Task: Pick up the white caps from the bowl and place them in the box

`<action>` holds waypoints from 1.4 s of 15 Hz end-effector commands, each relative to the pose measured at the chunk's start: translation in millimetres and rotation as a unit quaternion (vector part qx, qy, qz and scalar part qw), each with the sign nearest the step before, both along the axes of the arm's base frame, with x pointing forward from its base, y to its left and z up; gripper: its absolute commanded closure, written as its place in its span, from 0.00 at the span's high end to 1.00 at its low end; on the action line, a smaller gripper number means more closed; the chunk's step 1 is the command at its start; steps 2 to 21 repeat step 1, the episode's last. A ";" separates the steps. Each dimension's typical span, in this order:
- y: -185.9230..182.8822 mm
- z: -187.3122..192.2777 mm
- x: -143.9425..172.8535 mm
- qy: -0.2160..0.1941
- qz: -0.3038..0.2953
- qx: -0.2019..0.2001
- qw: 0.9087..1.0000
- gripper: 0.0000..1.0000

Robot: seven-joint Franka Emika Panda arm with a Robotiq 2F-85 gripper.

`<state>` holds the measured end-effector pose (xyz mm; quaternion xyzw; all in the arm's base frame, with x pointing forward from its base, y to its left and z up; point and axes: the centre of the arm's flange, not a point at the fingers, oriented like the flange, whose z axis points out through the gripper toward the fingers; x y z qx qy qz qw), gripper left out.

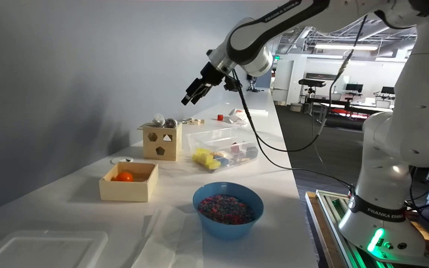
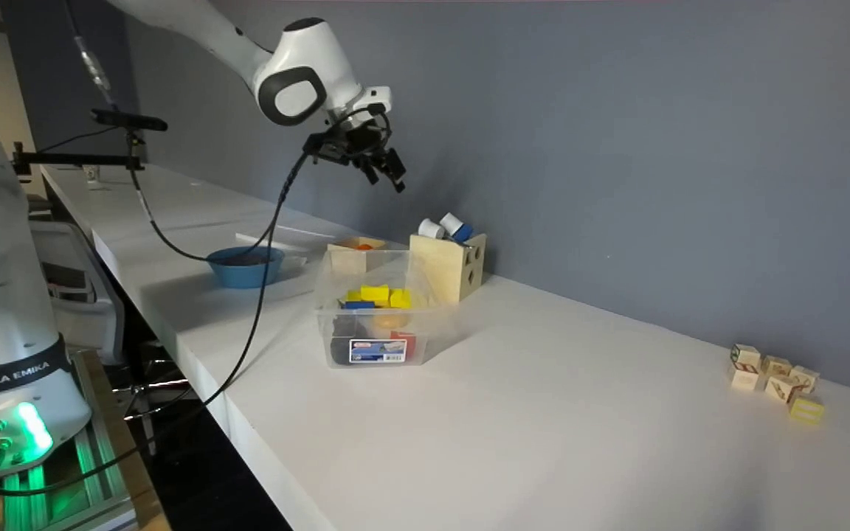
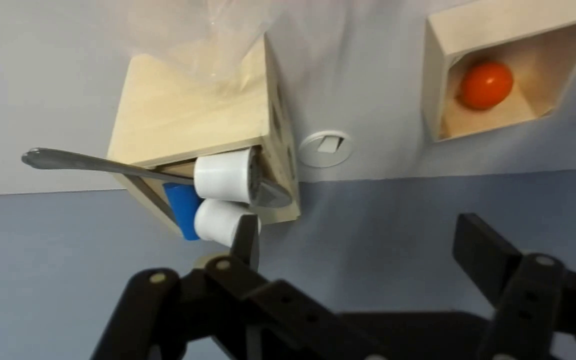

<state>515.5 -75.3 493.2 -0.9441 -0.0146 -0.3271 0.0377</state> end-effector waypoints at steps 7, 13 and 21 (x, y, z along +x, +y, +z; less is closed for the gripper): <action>1.3 4.8 -14.0 -0.002 0.018 0.000 1.000 1.00; 1.3 4.8 -14.0 -0.002 0.018 0.000 1.000 1.00; 1.3 4.8 -14.0 -0.002 0.018 0.000 1.000 1.00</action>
